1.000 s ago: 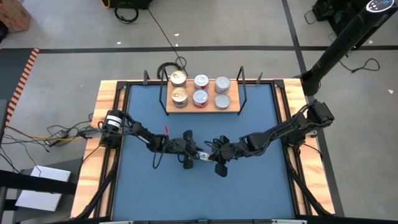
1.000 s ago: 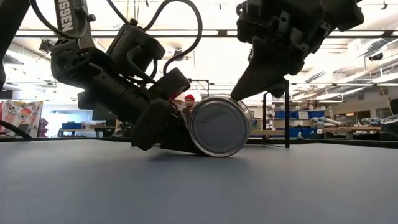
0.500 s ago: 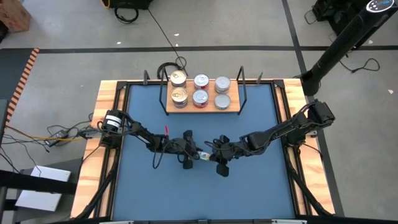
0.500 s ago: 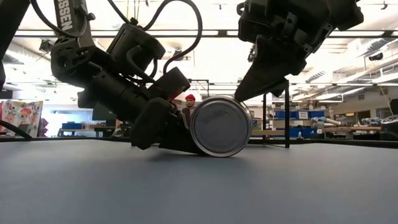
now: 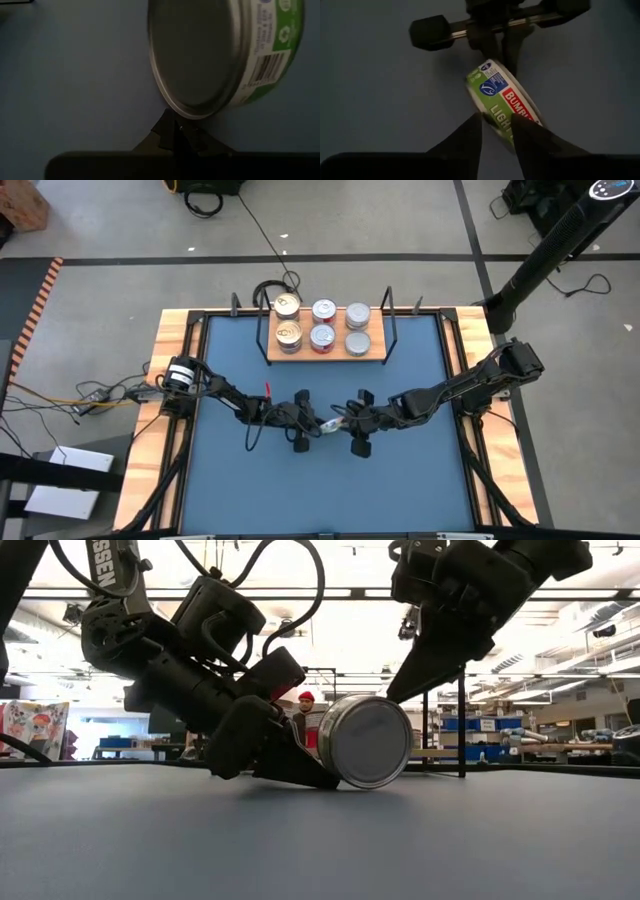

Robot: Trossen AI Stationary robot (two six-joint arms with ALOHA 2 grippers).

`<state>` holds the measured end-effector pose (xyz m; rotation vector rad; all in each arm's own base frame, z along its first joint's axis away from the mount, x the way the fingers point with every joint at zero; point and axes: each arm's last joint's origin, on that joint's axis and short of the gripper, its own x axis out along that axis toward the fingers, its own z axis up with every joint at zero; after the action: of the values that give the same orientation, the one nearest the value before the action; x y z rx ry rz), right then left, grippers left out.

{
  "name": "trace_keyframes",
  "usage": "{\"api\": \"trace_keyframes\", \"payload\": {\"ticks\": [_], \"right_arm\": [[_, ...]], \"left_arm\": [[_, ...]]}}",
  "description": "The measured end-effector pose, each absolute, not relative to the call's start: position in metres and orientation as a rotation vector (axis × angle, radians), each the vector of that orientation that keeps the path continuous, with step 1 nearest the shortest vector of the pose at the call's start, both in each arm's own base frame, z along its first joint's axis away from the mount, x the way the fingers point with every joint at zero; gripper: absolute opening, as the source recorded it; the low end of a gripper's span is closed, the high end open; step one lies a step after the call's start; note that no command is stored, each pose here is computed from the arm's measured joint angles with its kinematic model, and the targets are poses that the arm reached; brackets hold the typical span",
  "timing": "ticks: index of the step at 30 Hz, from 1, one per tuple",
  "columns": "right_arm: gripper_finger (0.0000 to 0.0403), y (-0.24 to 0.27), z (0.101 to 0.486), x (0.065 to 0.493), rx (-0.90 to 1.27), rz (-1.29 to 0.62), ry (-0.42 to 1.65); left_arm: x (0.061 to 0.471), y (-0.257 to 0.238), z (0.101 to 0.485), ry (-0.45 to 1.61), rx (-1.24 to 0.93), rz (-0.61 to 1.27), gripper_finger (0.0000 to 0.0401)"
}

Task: Stack canned seafood by type on shelf
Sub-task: Stack the white tuna can on the bottom white tuna can on the shelf

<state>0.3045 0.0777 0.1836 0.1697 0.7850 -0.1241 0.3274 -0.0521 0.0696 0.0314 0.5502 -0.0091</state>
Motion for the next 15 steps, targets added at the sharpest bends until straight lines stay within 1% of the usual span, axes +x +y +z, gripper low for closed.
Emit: {"api": "trace_keyframes", "payload": {"ticks": [4,15], "right_arm": [[0.0138,0.0764,0.1837,0.3043,0.13,-0.156,0.776],[0.0197,0.0773,0.1835,0.3037,0.064,-0.125,0.786]], "left_arm": [[0.3274,-0.0521,0.0696,0.55,0.032,-0.008,0.0004],[0.3273,-0.0519,0.0694,0.548,0.034,-0.003,0.0004]]}}
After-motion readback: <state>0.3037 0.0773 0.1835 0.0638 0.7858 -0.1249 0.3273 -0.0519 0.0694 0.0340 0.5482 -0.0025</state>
